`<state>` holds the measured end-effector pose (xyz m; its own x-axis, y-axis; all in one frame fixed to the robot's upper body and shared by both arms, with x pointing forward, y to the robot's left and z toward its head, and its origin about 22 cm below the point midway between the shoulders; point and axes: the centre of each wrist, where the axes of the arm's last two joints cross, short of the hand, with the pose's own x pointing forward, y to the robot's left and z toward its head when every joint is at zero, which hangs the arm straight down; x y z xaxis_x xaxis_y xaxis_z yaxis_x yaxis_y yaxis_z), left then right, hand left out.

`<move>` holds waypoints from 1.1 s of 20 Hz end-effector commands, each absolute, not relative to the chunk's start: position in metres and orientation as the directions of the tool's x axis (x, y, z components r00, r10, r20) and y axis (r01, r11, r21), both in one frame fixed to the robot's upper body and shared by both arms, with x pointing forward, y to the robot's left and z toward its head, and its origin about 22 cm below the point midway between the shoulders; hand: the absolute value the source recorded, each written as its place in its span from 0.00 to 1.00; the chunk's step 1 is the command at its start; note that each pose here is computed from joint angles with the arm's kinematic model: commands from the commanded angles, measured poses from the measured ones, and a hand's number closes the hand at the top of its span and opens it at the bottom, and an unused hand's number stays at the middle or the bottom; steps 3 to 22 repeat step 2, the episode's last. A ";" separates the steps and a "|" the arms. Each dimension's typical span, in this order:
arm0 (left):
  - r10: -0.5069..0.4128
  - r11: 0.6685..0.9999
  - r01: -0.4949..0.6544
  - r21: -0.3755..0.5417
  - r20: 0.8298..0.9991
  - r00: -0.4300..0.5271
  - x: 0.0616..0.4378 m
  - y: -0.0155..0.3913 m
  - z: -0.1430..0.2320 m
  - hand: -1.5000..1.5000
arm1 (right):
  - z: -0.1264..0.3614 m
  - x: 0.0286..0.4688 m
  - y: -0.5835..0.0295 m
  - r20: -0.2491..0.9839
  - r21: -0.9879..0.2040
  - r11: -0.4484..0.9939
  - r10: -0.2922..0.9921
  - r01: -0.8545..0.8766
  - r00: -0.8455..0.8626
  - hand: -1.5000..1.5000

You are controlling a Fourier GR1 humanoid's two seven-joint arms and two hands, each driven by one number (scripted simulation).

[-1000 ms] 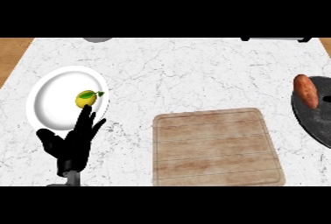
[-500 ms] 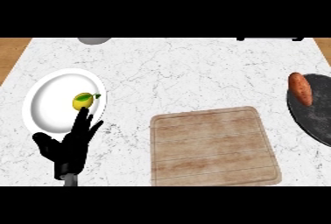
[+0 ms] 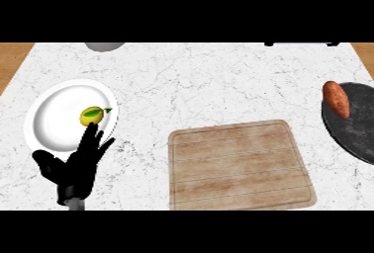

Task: Pick the sweet potato from the cutting board and place it in the pan

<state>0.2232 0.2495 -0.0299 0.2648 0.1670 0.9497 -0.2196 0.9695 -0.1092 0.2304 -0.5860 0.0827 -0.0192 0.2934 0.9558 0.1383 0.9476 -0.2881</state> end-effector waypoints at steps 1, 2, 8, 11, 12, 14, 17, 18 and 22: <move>0.168 0.964 -0.248 -0.090 0.935 0.311 0.222 0.250 -0.041 0.50 | 0.082 0.202 -0.600 0.971 -0.183 0.983 0.184 0.016 -0.155 0.00; 0.168 0.966 -0.243 -0.092 0.934 0.316 0.219 0.252 -0.045 0.50 | 0.078 0.196 -0.602 0.975 -0.183 0.983 0.184 0.015 -0.129 0.00; 0.168 0.966 -0.243 -0.092 0.934 0.316 0.219 0.252 -0.045 0.50 | 0.078 0.196 -0.602 0.975 -0.183 0.983 0.184 0.015 -0.129 0.00; 0.168 0.966 -0.243 -0.092 0.934 0.316 0.219 0.252 -0.045 0.50 | 0.078 0.196 -0.602 0.975 -0.183 0.983 0.184 0.015 -0.129 0.00; 0.168 0.966 -0.243 -0.092 0.934 0.316 0.219 0.252 -0.045 0.50 | 0.078 0.196 -0.602 0.975 -0.183 0.983 0.184 0.015 -0.129 0.00; 0.168 0.966 -0.243 -0.092 0.934 0.316 0.219 0.252 -0.045 0.50 | 0.078 0.196 -0.602 0.975 -0.183 0.983 0.184 0.015 -0.129 0.00; 0.168 0.966 -0.243 -0.092 0.934 0.316 0.219 0.252 -0.045 0.50 | 0.078 0.196 -0.602 0.975 -0.183 0.983 0.184 0.015 -0.129 0.00; 0.168 0.966 -0.243 -0.092 0.934 0.316 0.219 0.252 -0.045 0.50 | 0.078 0.196 -0.602 0.975 -0.183 0.983 0.184 0.015 -0.129 0.00; 0.168 0.966 -0.243 -0.092 0.934 0.316 0.219 0.252 -0.045 0.50 | 0.078 0.196 -0.602 0.975 -0.183 0.983 0.184 0.015 -0.129 0.00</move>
